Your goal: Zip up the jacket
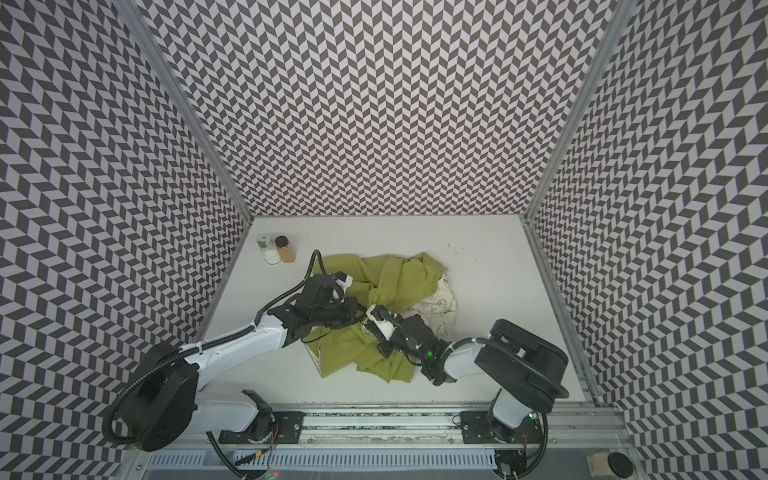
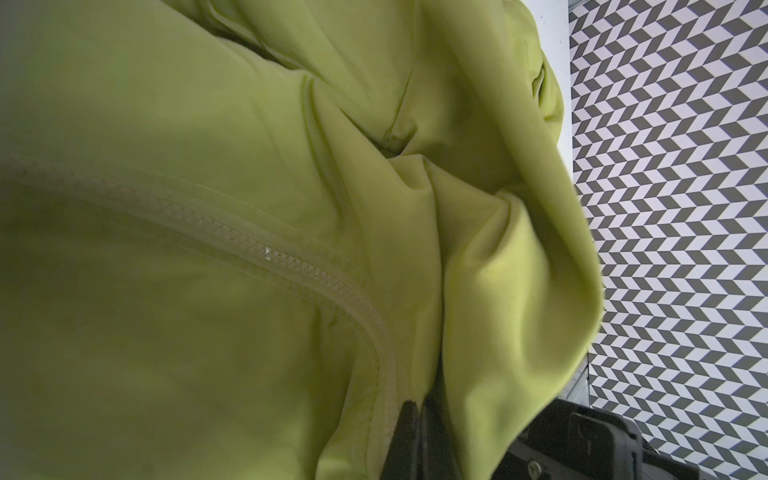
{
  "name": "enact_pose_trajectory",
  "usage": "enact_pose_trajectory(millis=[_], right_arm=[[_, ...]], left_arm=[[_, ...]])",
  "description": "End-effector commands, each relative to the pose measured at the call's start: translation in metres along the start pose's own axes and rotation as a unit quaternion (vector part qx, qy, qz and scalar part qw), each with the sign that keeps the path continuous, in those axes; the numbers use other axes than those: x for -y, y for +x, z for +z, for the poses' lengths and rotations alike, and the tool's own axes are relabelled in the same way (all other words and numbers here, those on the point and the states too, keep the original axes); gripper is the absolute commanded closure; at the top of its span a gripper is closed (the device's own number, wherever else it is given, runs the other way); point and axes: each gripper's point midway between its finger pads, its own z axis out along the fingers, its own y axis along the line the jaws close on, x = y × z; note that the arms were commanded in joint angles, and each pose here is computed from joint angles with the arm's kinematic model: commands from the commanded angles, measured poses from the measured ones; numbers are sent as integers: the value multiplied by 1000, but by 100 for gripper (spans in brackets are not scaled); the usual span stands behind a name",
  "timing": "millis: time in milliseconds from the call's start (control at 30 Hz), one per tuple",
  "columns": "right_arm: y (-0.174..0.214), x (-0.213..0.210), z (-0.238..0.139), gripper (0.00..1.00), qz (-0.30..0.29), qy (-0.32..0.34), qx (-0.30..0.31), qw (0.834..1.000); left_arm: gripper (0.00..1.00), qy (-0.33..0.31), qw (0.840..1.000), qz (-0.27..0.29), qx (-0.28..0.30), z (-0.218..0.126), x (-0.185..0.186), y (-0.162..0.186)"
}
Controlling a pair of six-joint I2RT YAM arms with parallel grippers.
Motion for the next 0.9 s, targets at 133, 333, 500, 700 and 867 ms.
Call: enact_pose_trajectory(millis=[133,333,500,700,867], right_arm=[[-32,-6,-17,100,-2,-10,44,999],[-35,-12,-32,100,17,-23,37,999],[-34,-5,-49,100,63,1,35,997],[-16,0,-58,100,154,-3,-14,988],[-23,-1,-80,100,234,-30,-29,971]], left_arm=[[71,27,999,7,41,-25,24,-27],[51,35,996,10,77,-48,28,-41],[33,51,995,34,73,-47,31,-25],[30,41,986,113,117,-59,32,-14],[30,69,946,216,231,-100,52,-34]])
